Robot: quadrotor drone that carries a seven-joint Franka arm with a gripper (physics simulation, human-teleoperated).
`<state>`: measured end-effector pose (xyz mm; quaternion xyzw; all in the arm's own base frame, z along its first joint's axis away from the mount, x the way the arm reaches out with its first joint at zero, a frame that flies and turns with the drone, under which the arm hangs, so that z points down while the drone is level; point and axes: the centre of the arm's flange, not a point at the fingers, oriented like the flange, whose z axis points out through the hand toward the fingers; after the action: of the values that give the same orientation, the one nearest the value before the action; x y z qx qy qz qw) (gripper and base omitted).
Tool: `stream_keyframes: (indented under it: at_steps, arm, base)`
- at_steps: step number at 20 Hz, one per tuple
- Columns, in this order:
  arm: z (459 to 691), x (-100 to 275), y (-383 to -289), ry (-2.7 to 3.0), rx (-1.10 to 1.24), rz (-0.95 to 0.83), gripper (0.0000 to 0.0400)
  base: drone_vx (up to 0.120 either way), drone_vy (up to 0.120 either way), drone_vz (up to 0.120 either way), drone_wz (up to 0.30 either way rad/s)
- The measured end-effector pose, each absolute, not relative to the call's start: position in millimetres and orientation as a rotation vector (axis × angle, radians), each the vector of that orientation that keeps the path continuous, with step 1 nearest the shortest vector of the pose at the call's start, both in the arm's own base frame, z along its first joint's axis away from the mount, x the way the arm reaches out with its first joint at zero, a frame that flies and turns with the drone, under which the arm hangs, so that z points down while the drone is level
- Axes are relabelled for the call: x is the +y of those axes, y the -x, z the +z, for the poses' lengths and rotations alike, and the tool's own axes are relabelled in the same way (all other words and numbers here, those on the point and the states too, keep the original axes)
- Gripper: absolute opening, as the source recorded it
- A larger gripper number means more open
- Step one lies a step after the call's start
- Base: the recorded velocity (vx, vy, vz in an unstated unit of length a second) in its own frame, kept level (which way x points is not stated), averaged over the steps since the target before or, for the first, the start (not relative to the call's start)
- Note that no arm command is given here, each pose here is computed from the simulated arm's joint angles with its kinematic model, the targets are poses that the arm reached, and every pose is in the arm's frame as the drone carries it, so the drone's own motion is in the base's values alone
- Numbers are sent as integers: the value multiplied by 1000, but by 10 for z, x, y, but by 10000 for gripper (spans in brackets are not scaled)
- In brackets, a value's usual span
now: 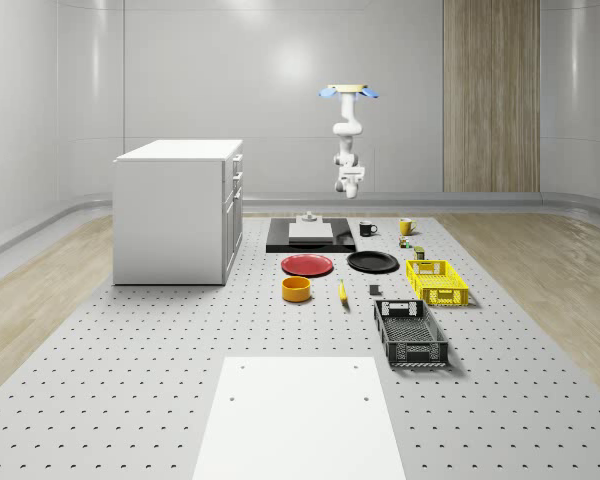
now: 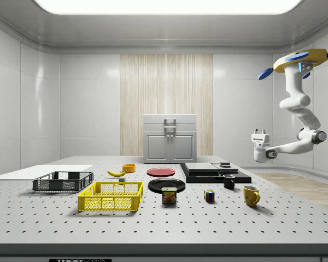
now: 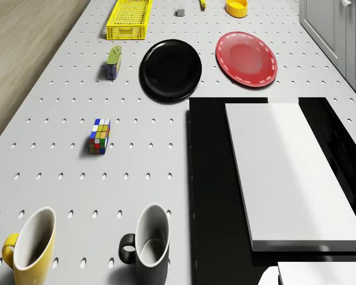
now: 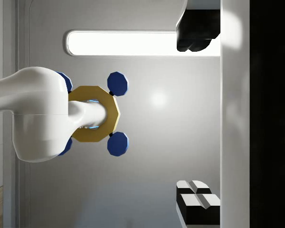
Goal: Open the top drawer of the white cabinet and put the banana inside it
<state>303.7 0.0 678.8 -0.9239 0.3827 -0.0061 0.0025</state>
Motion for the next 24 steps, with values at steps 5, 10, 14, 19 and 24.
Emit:
stream_keyframes:
  at_steps: [5, 10, 14, 19, 24]
  arm:
    - [6872, 0, -3042, 2896, 1200, -25, 400]
    - [6901, 0, -3041, 2895, 1199, -30, 400]
    - [6904, -81, -3041, 2815, 1170, 21, 400]
    - [6563, -740, -3050, 2149, 891, 388, 400]
    - [6209, -946, -3059, 1767, 729, 530, 400]
  base:
    - [120, -120, 0, 0]
    - [120, -120, 0, 0]
    - [120, -90, 0, 0]
    - [120, -80, 0, 0]
    - [120, -120, 104, 0]
